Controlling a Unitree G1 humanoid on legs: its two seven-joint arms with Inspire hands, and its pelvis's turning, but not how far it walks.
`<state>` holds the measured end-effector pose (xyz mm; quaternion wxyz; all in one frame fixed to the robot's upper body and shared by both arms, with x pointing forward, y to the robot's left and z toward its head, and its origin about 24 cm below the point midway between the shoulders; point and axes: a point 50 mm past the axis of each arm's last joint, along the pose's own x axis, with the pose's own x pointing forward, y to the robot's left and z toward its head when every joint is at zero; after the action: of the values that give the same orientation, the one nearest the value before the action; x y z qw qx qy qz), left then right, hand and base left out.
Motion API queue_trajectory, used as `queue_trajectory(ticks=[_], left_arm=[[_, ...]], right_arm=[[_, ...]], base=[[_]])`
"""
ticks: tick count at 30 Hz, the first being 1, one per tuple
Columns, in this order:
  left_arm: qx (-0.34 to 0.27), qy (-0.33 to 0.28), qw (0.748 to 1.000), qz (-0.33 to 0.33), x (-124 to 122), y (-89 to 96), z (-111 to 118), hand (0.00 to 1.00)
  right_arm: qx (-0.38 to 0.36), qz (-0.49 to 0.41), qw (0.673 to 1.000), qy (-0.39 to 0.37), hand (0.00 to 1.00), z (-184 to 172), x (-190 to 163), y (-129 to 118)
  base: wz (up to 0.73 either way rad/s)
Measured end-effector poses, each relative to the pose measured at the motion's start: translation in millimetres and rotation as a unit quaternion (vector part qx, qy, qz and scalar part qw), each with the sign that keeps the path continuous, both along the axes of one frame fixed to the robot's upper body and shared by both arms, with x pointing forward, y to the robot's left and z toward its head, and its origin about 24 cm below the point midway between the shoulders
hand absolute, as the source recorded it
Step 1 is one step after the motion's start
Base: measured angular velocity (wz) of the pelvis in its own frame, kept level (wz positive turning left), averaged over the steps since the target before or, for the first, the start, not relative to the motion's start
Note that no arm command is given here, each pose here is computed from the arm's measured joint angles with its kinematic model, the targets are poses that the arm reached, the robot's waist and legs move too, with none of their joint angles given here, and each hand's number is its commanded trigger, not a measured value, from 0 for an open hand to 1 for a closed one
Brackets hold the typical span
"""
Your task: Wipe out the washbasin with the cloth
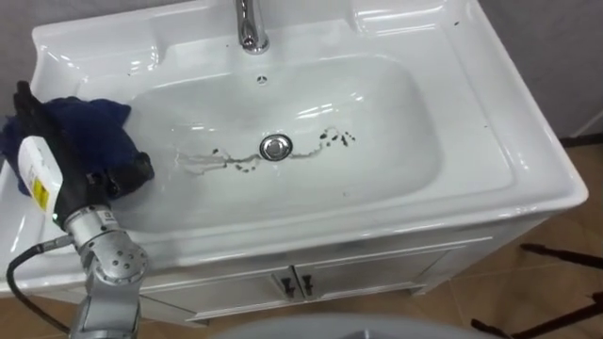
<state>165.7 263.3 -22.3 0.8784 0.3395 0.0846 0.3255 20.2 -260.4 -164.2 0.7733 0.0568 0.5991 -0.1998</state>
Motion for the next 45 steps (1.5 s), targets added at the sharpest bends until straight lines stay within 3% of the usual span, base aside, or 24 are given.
queue_trajectory(ticks=[16, 31, 45], left_arm=[[0.018, 0.002, 0.999, 0.031, -9.1, 0.8, -6.8, 0.0], [0.053, 0.083, 0.993, 0.06, -25.1, 8.9, -34.0, 0.0], [0.057, 0.084, 0.993, 0.066, -24.2, 11.3, -33.9, 0.0]], right_arm=[[-0.004, 0.018, 1.0, 0.008, 0.0, -0.7, 2.4, 2.7], [-0.031, 0.004, 0.999, 0.03, 0.0, 1.3, -6.3, -5.7], [-0.04, 0.016, 0.997, 0.071, 0.0, 1.1, -18.2, -6.9]], base=[[0.0], [0.0], [-0.02]])
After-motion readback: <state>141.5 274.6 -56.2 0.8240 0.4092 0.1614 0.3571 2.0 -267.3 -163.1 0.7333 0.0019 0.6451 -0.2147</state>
